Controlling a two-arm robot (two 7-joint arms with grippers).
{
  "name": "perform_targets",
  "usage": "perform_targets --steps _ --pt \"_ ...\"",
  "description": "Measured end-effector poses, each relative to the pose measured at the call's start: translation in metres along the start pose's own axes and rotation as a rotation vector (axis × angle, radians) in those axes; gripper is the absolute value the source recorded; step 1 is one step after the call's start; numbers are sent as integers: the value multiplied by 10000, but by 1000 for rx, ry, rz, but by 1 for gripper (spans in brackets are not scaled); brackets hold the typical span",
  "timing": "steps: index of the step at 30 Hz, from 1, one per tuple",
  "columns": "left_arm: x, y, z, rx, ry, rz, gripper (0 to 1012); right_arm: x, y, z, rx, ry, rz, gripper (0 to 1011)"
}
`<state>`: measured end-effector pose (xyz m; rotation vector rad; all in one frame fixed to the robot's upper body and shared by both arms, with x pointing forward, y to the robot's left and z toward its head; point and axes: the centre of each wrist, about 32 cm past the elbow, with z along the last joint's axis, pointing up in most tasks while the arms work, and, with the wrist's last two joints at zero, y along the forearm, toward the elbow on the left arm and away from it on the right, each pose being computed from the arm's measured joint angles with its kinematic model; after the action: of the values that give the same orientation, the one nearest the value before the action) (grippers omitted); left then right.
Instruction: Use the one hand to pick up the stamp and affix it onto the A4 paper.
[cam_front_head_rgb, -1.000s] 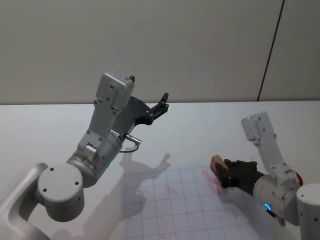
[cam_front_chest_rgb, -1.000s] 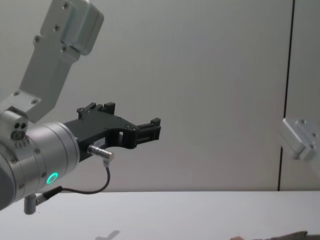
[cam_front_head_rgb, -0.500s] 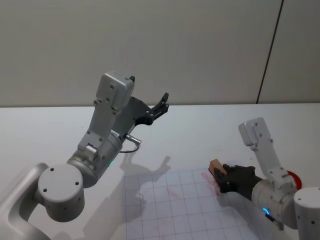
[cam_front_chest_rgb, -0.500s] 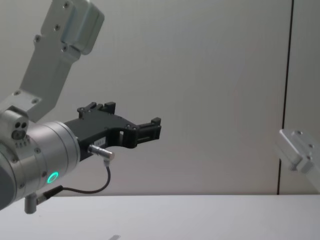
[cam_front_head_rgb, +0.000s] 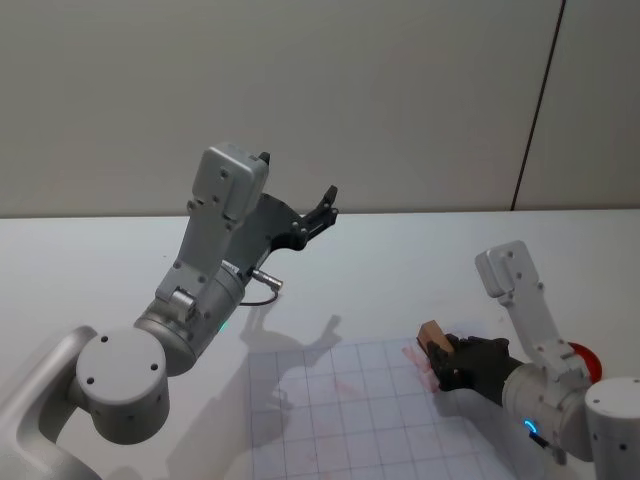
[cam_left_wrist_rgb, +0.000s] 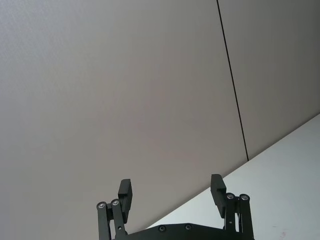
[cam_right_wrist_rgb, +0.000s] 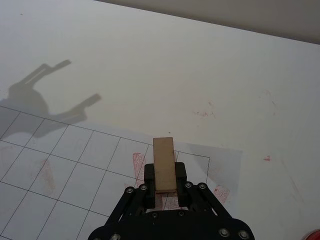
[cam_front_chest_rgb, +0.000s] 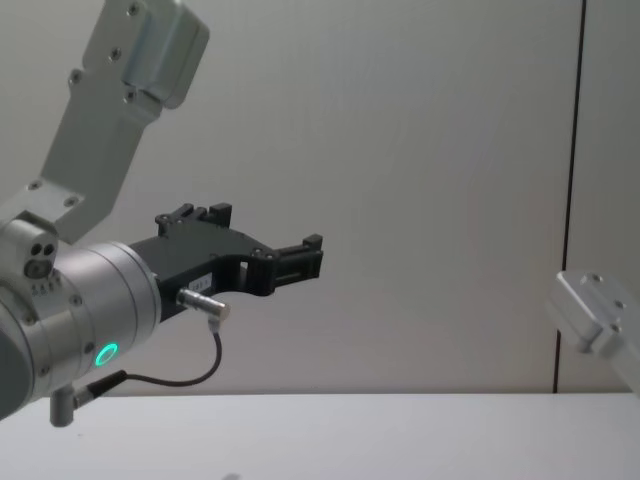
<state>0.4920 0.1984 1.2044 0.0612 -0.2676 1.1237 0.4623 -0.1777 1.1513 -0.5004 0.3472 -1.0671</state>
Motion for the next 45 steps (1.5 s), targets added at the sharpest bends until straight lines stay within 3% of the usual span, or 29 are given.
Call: perform_targets --steps 11,17,21,30,37,45 --pt "0 0 0 0 0 0 1001 -21 -64 100 39 -8 -5 214" --pt "0 0 0 0 0 0 1001 -39 -160 266 116 -25 -11 213" --pt "0 0 0 0 0 0 1001 -56 -271 443 191 -38 -19 213" --pt "0 0 0 0 0 0 1001 -65 -485 665 277 -34 -57 213" --pt "0 0 0 0 0 0 1001 -19 -624 656 274 0 -119 214" --pt "0 0 0 0 0 0 1001 96 -757 521 221 49 -215 213"
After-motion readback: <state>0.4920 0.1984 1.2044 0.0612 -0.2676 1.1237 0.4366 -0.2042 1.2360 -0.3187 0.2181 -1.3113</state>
